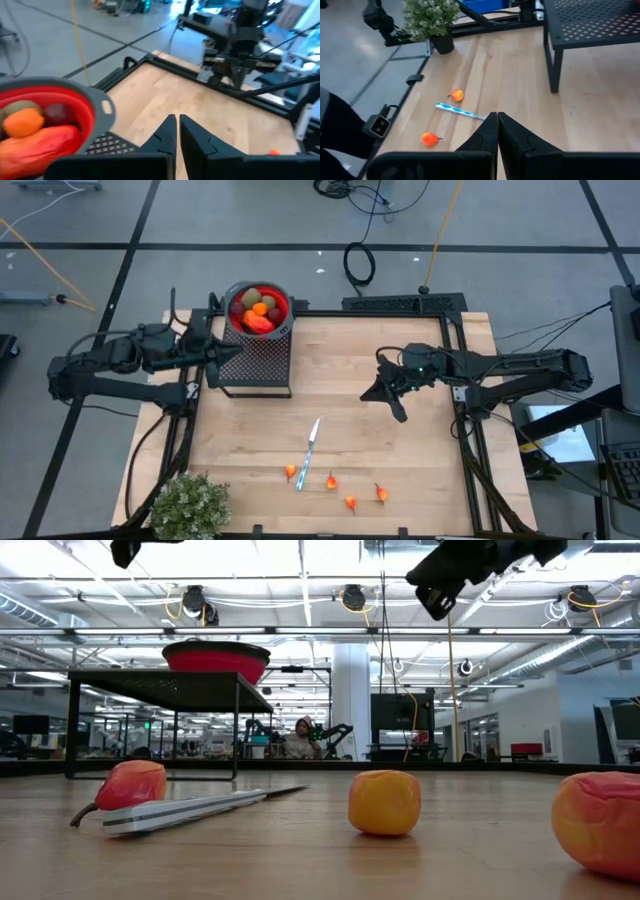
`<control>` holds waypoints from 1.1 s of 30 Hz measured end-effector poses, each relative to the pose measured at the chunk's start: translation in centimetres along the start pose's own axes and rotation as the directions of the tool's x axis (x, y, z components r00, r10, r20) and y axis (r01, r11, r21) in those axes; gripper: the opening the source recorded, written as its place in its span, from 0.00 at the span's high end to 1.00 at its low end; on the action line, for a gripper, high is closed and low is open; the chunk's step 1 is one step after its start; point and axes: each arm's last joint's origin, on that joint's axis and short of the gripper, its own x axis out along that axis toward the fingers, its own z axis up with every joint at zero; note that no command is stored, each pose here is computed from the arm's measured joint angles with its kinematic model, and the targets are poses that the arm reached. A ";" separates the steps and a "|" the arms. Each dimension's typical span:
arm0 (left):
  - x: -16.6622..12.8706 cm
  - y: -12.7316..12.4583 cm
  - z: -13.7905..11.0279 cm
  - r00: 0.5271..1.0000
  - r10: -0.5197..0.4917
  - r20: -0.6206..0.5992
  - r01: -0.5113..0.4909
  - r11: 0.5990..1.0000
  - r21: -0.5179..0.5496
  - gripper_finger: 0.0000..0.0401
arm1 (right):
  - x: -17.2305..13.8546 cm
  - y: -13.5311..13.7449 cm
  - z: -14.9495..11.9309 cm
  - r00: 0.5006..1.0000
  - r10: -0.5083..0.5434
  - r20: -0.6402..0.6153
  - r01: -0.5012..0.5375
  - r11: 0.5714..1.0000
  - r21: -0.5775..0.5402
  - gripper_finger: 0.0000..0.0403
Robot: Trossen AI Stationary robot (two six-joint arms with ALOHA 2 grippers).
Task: Pick & Place Fruit
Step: Put the orange pear into the red strainer bowl on the shelf
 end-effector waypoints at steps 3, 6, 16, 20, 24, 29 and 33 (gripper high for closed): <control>-0.1 -0.2 -1.0 0.998 -0.048 0.027 0.048 0.999 0.002 0.99 | -0.5 0.6 0.1 1.000 -0.011 0.009 0.011 1.000 -0.009 1.00; -0.1 -0.4 -1.9 0.993 -0.098 0.059 0.097 0.995 0.015 0.98 | -0.9 1.2 0.2 0.999 -0.022 0.026 0.023 1.000 -0.022 1.00; -0.3 -0.7 -4.6 0.973 -0.213 0.087 0.208 0.976 0.063 0.98 | -1.1 3.0 0.2 0.998 -0.032 0.045 0.032 0.999 0.004 1.00; -0.4 -0.7 -5.5 0.970 -0.232 0.075 0.226 0.971 0.074 0.99 | -0.9 3.9 0.0 0.997 -0.057 0.047 0.057 0.998 -0.006 1.00; -0.6 -0.4 -6.6 0.973 -0.219 0.077 0.213 0.974 0.079 0.96 | -0.7 4.7 -0.4 0.998 -0.050 0.044 0.050 0.999 -0.014 1.00; -1.0 0.2 -8.1 0.968 -0.233 0.097 0.225 0.971 0.083 0.96 | 0.2 4.4 -2.5 0.999 -0.036 0.033 0.037 0.999 -0.019 1.00; -1.2 0.7 -9.4 0.960 -0.250 0.123 0.241 0.967 0.080 0.99 | 1.0 3.8 -4.9 0.998 -0.029 0.052 0.031 0.999 -0.024 1.00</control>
